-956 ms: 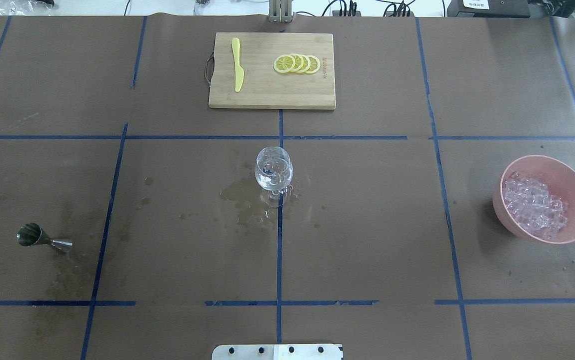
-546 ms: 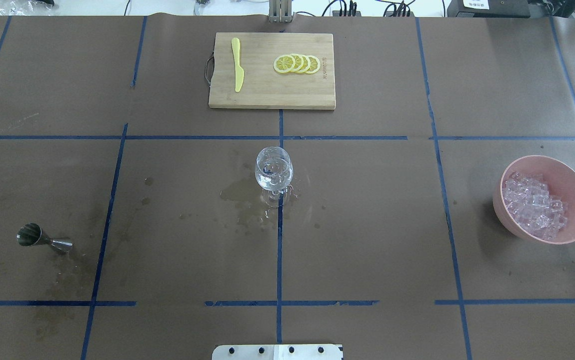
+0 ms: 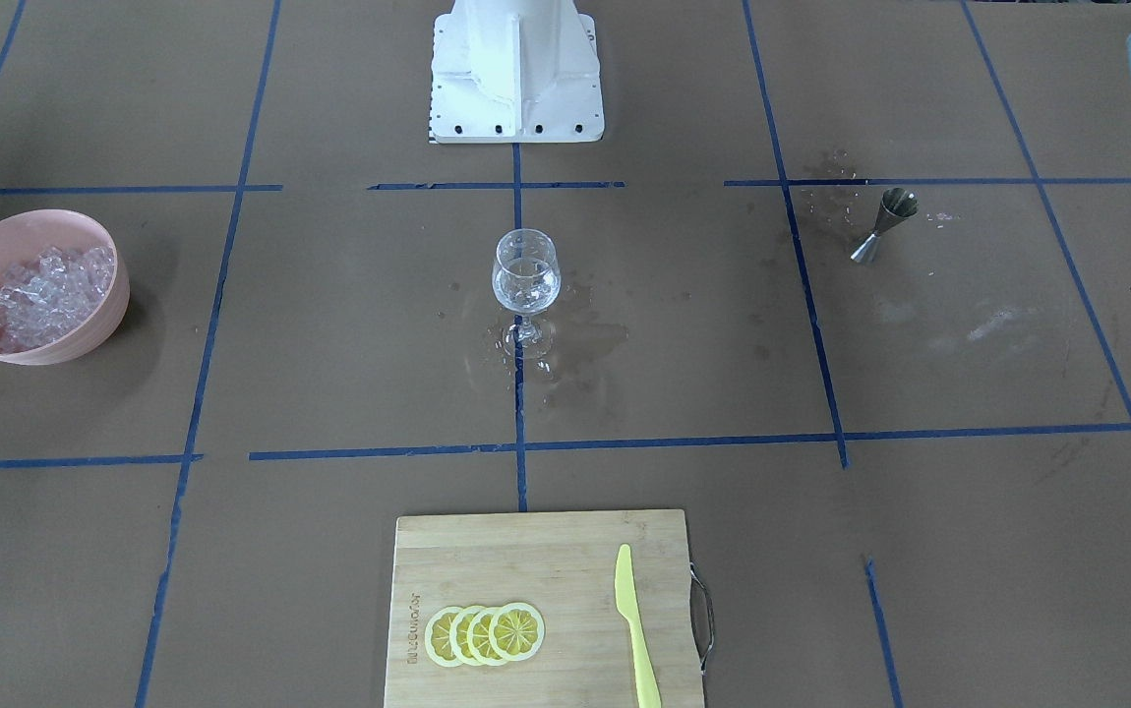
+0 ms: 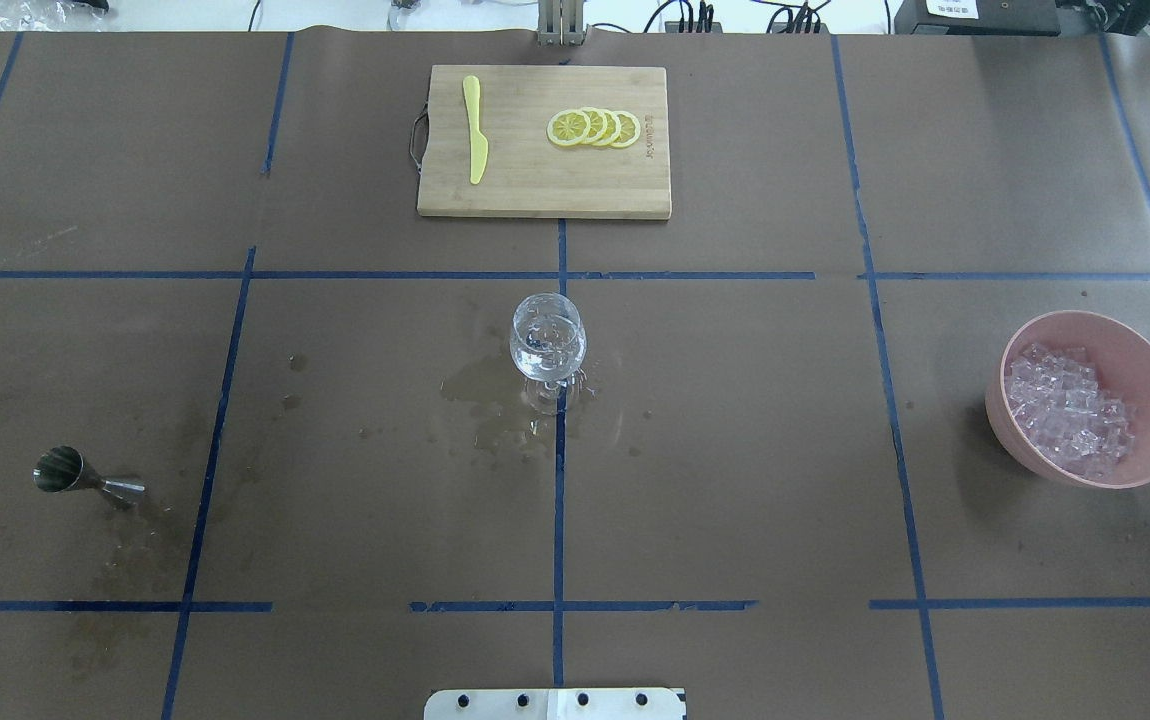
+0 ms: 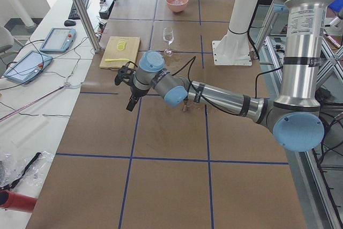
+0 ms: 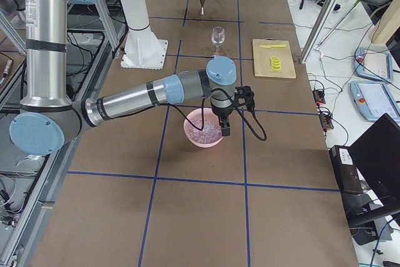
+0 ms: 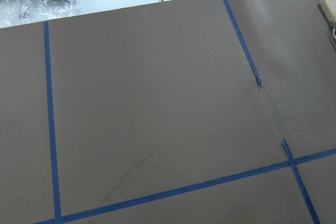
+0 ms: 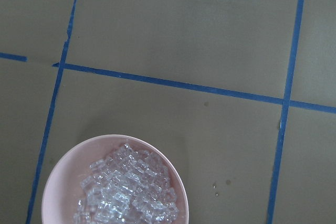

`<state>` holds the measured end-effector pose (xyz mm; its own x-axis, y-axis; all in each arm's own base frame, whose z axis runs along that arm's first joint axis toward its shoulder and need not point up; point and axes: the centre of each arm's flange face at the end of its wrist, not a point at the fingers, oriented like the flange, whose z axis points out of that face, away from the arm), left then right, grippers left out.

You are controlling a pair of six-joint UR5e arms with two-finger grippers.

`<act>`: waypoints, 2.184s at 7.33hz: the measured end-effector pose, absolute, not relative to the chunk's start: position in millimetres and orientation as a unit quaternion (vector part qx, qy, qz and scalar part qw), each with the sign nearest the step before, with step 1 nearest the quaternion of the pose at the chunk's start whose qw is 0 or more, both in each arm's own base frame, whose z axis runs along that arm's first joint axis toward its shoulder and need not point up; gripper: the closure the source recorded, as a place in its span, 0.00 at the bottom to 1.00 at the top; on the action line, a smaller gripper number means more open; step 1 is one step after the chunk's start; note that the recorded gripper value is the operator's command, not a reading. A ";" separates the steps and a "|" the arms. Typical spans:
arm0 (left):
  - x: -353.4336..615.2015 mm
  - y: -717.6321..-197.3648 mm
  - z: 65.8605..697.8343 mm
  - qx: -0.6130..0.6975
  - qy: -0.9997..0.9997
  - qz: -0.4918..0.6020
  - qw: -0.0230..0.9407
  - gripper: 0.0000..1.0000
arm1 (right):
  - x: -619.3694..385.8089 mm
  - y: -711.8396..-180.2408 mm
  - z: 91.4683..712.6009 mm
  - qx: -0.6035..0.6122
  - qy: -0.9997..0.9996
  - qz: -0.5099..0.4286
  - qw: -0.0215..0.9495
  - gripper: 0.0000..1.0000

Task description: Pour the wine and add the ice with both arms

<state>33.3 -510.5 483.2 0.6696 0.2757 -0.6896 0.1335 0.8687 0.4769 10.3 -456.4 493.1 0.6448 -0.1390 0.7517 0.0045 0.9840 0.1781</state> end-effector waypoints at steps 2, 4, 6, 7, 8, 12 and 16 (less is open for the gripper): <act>33.9 -502.0 506.0 0.241 0.408 0.045 0.879 0.00 | -3.6 -438.6 507.8 0.072 -0.427 -0.007 0.902 0.00; 38.7 -494.7 505.9 0.229 0.429 0.057 0.872 0.00 | -35.0 -428.0 516.3 0.066 -0.419 0.007 0.906 0.00; 42.4 -484.8 512.2 0.215 0.440 0.063 0.869 0.00 | -83.9 -425.5 516.3 0.068 -0.412 0.020 0.909 0.00; 42.6 -482.4 513.1 0.213 0.442 0.063 0.869 0.00 | -106.3 -423.2 517.0 0.065 -0.409 0.027 0.910 0.00; 42.8 -481.4 511.9 0.214 0.442 0.063 0.869 0.00 | -125.0 -420.2 518.2 0.061 -0.406 0.032 0.911 0.00; 44.3 -482.6 508.0 0.216 0.443 0.065 0.868 0.00 | -173.9 -407.1 531.6 0.038 -0.391 0.024 0.919 0.00; 44.4 -482.8 501.9 0.220 0.444 0.066 0.866 0.00 | -190.3 -402.0 552.1 0.015 -0.379 0.022 0.925 0.31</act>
<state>44.4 -482.8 501.9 0.5964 0.3105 -0.7402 0.0811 0.8941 0.4404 -190.3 -402.0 552.1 0.7112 0.0292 0.7024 -0.0514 0.9986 0.0106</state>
